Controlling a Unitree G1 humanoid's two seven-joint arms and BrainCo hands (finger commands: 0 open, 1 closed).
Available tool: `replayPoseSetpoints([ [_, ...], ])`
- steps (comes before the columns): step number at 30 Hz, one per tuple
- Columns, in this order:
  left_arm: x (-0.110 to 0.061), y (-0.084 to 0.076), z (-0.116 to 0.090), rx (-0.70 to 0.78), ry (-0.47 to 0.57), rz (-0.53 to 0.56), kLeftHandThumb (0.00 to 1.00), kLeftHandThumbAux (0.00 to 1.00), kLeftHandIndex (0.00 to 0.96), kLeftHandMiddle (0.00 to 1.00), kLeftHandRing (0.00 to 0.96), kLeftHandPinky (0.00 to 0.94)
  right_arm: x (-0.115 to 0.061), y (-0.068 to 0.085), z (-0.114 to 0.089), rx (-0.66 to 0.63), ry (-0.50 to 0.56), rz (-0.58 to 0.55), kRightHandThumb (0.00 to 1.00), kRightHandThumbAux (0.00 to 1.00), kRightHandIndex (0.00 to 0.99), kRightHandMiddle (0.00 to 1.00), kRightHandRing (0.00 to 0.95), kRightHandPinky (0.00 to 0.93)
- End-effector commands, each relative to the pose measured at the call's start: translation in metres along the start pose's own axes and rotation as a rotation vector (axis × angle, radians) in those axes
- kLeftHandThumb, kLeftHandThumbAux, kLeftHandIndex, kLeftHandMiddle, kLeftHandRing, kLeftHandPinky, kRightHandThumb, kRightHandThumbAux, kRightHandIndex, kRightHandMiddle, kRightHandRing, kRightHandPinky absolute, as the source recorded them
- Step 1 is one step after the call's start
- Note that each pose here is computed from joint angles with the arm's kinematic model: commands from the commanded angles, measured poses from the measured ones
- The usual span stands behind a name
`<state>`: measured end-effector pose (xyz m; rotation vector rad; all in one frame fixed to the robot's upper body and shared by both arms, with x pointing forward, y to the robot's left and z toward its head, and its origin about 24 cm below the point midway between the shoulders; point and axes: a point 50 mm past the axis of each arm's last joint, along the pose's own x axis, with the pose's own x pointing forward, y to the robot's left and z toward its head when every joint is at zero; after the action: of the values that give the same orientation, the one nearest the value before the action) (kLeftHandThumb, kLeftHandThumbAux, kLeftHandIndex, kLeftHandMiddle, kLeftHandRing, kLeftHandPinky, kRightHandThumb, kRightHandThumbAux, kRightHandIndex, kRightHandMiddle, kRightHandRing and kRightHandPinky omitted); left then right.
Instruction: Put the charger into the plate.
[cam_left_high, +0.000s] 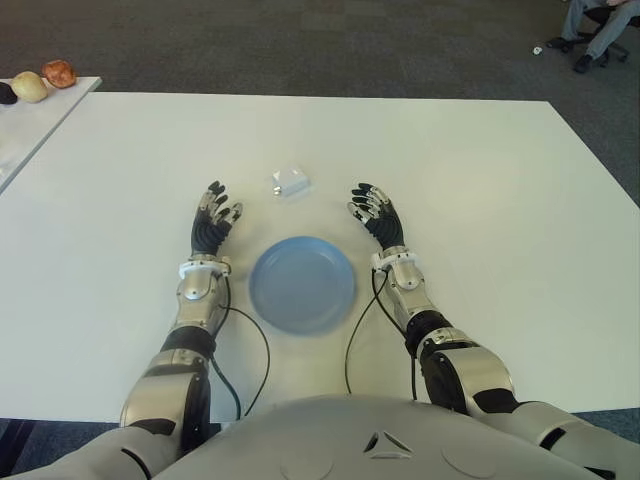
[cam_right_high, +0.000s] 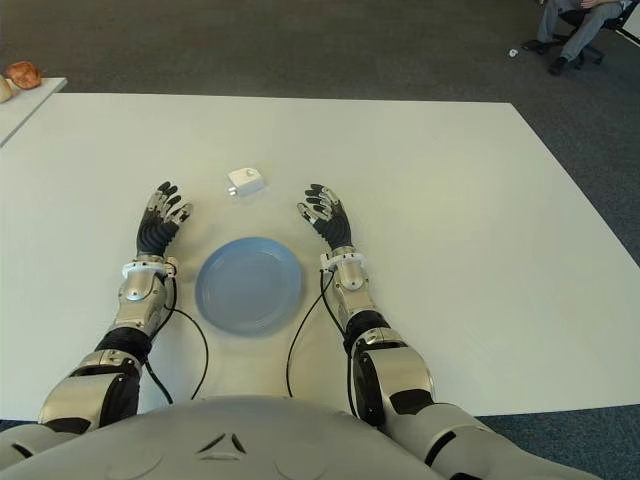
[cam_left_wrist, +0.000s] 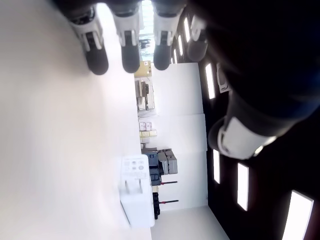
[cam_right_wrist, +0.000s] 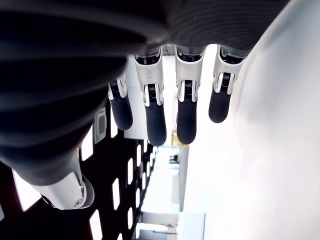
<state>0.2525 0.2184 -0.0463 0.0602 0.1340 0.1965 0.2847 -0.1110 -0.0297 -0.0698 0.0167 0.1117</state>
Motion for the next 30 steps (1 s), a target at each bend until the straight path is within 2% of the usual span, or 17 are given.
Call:
replayPoseSetpoints([
  [1, -0.02, 0.012, -0.039, -0.002, 0.244, 0.013, 0.0, 0.663, 0.045, 0.074, 0.076, 0.095, -0.03, 0.001, -0.039, 0.017, 0.204, -0.011, 0.123, 0.673, 0.19, 0.28, 0.254, 0.207],
  [7, -0.008, 0.022, -0.029, 0.019, 0.249, 0.001, 0.0, 0.666, 0.034, 0.062, 0.06, 0.08, -0.03, 0.002, -0.039, 0.02, 0.206, -0.013, 0.13, 0.666, 0.19, 0.279, 0.251, 0.208],
  [11, 0.006, 0.038, -0.017, 0.054, 0.261, -0.01, 0.0, 0.677, 0.025, 0.059, 0.054, 0.071, -0.03, 0.002, -0.039, 0.016, 0.207, -0.012, 0.132, 0.669, 0.191, 0.28, 0.251, 0.207],
  [22, 0.038, 0.064, 0.034, 0.07, 0.203, 0.016, 0.022, 0.678, 0.015, 0.058, 0.05, 0.081, -0.03, 0.003, -0.038, 0.026, 0.202, -0.017, 0.159, 0.69, 0.184, 0.279, 0.253, 0.213],
  [27, 0.048, 0.068, 0.054, 0.088, 0.172, 0.02, 0.043, 0.671, 0.017, 0.056, 0.05, 0.077, -0.03, 0.004, -0.038, 0.031, 0.2, -0.022, 0.173, 0.699, 0.18, 0.279, 0.255, 0.221],
  [30, 0.055, 0.065, 0.074, 0.113, 0.121, 0.015, 0.049, 0.668, 0.015, 0.051, 0.044, 0.062, -0.03, 0.004, -0.038, 0.026, 0.201, -0.024, 0.17, 0.703, 0.179, 0.279, 0.258, 0.223],
])
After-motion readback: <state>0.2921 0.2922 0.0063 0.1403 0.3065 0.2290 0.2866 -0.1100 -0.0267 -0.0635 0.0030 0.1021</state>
